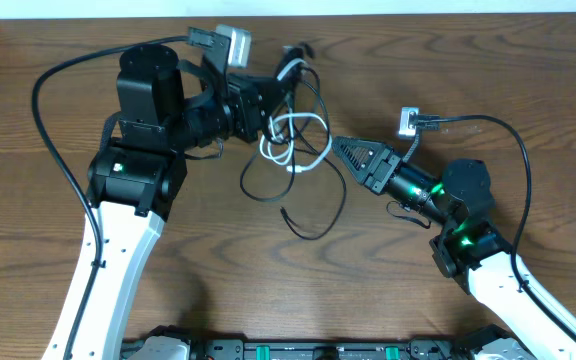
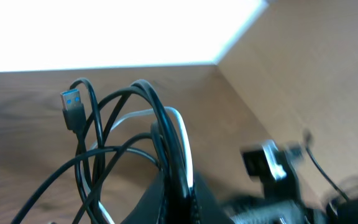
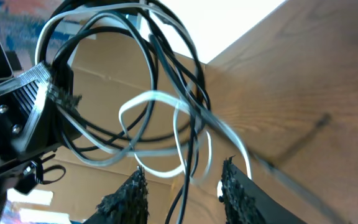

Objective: Untangle cables

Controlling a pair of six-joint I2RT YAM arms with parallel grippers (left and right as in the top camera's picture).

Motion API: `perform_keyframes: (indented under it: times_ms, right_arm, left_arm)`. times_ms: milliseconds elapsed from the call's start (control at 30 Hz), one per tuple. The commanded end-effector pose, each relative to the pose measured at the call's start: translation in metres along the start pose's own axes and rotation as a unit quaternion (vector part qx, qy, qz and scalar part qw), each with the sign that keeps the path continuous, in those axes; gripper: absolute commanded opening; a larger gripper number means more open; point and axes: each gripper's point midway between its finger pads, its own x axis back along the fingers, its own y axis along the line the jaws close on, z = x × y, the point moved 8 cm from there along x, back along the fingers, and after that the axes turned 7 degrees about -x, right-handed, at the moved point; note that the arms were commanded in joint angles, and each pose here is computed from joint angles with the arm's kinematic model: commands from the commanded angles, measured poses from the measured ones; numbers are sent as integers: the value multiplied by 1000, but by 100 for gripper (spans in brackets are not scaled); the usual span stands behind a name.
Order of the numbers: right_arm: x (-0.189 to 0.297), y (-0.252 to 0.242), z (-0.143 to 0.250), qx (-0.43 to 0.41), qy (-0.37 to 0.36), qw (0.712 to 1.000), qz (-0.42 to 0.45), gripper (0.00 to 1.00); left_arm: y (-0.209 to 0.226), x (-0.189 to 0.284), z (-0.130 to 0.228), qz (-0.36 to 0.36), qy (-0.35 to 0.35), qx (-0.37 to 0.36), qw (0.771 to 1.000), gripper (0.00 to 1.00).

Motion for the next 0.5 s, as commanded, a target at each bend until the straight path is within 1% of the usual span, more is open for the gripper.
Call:
perform_keyframes:
  times_ms: [0, 33, 167, 300, 400, 467]
  right_arm:
    - [0, 0, -2, -54, -7, 998, 5, 42]
    - [0, 0, -2, -54, -5, 999, 4, 44]
    - [-1, 2, 1, -78, 4, 997, 0, 61]
    - [-4, 6, 7, -88, 14, 996, -11, 74]
    - [-6, 13, 12, -84, 20, 996, -24, 76]
    - [-8, 18, 16, -79, 22, 996, -36, 75]
  left_arm:
    - [13, 6, -17, -96, -54, 62, 992, 8]
    - [15, 7, -18, -108, -62, 78, 989, 8]
    - [21, 9, -21, -134, -89, 152, 975, 8]
    - [17, 8, -25, -121, -102, 180, 971, 8]
    - [9, 3, -25, -102, -102, 193, 971, 8]
    - [0, -2, -24, -89, -98, 190, 973, 8]
